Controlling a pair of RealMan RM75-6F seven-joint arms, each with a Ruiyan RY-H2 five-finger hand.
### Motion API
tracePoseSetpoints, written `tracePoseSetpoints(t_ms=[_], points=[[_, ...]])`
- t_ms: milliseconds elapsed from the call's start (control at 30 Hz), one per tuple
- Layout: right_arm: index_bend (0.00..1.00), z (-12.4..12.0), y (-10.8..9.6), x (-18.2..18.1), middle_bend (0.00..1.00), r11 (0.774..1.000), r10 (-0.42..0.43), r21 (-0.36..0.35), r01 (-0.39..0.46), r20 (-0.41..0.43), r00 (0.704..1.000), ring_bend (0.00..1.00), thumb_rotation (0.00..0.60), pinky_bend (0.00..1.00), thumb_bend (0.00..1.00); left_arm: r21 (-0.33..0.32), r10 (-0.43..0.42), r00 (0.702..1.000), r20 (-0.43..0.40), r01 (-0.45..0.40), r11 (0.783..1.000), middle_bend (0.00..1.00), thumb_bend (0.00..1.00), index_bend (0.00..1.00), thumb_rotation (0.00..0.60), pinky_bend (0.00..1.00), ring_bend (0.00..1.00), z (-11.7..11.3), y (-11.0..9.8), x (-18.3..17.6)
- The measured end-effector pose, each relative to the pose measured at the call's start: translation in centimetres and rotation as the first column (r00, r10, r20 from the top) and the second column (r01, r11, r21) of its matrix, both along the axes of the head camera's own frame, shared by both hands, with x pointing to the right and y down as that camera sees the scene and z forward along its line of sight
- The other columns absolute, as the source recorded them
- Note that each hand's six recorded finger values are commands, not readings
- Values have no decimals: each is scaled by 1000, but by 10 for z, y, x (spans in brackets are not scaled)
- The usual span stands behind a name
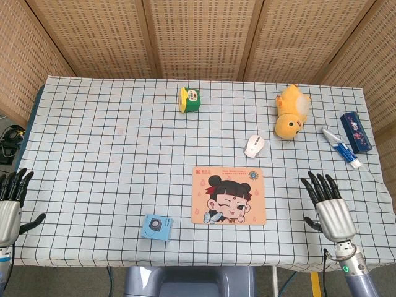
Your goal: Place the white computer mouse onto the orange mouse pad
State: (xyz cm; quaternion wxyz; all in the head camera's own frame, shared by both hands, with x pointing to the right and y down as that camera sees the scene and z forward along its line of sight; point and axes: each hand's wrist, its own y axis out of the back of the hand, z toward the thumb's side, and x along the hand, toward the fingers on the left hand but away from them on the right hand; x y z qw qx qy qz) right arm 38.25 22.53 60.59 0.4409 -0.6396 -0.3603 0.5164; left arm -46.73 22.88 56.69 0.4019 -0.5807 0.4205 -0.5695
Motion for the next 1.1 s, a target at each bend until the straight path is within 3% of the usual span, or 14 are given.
tracePoseSetpoints(t_ms=[1100], points=[[54,7,-1,-4,0,999,-43,-27,44,25,999,0,600,0,169,5,-15,1000,-2,15,1000,0,0,0,600,0,0,-2,-2,-4]])
